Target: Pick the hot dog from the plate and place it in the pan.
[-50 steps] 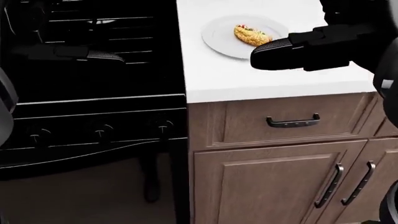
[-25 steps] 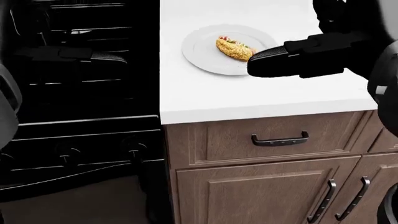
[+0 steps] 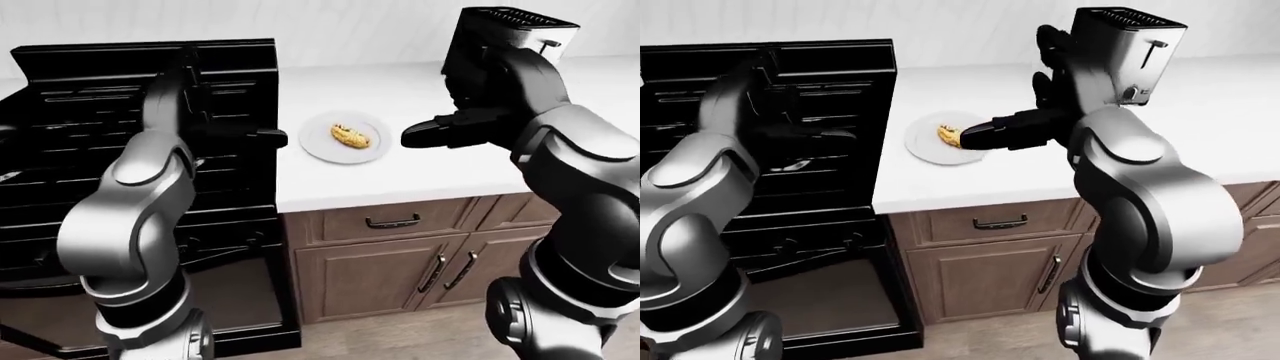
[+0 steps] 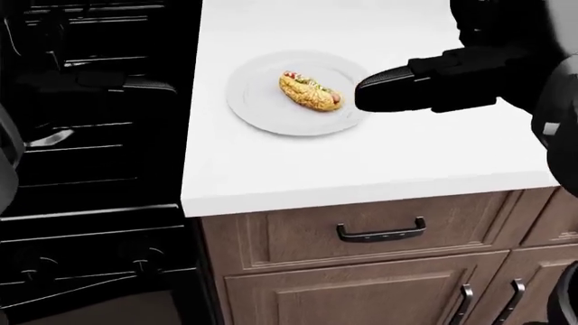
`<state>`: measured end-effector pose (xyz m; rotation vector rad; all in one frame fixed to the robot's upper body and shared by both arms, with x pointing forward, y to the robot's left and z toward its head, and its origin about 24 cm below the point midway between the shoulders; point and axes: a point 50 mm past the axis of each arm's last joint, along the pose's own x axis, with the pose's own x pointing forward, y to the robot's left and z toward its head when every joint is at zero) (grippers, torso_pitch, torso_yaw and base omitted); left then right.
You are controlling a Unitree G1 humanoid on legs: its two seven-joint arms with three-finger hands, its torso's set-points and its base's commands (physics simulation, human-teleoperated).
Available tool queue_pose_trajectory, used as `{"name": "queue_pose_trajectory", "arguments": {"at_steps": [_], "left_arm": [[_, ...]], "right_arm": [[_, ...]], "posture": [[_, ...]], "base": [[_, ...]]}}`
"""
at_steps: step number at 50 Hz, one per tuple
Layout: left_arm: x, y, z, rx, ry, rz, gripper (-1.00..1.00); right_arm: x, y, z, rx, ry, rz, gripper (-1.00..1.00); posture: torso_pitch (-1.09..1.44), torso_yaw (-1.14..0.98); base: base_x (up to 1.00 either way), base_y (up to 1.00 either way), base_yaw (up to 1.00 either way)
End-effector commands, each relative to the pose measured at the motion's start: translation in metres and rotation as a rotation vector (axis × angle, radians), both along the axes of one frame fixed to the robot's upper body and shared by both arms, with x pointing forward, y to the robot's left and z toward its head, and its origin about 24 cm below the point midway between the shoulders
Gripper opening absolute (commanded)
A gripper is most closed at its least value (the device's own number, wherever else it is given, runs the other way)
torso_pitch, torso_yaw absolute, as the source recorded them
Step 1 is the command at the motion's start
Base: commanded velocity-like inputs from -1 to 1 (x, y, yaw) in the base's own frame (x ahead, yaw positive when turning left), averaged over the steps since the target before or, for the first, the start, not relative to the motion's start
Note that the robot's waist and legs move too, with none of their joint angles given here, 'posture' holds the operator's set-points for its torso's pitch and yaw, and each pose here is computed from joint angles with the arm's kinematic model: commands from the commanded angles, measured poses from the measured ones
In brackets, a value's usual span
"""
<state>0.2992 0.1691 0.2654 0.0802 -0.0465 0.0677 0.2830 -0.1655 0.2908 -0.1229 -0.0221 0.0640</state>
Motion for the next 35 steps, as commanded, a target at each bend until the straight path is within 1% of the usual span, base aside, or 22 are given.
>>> {"name": "queue_pose_trajectory", "arguments": {"at_steps": [1,3,7,12,16,24,35], "left_arm": [[-0.0053,-0.0035,0.0174,0.004,-0.096,-0.021,1.0],[-0.0046,-0.0036,0.0165,0.005,-0.096,-0.021,1.0],[-0.0033,-0.0046,0.0159,0.003,-0.096,-0.021,1.0],[-0.0042,0.0001,0.0203,0.005,-0.101,-0.011,1.0],[-0.0055,0.0003,0.0193,0.0,-0.099,-0.013,1.0],[-0.007,0.0011,0.019,-0.011,-0.102,-0.014,1.0],[-0.0061,0.0023,0.0145,-0.014,-0.096,-0.009,1.0]], "right_arm": [[-0.0051,-0.0036,0.0168,0.004,-0.097,-0.025,1.0],[-0.0049,-0.0066,0.0202,0.01,-0.106,-0.031,1.0],[-0.0046,-0.0052,0.0187,0.003,-0.102,-0.03,1.0],[-0.0082,-0.0026,0.0252,-0.002,-0.097,-0.04,1.0],[-0.0049,0.0005,0.0193,0.015,-0.101,-0.033,1.0],[-0.0042,-0.0011,0.0258,0.021,-0.112,-0.045,1.0],[-0.002,-0.0043,0.0166,0.013,-0.103,-0.059,1.0]], "posture": [[0.0,0.0],[0.0,0.0],[0.0,0.0],[0.0,0.0],[0.0,0.0],[0.0,0.0],[0.0,0.0]], "base": [[0.11,-0.13,0.0],[0.11,-0.13,0.0],[0.11,-0.13,0.0],[0.1,-0.13,0.0],[0.07,-0.06,0.0],[0.0,0.0,0.0],[0.0,0.0,0.03]]}}
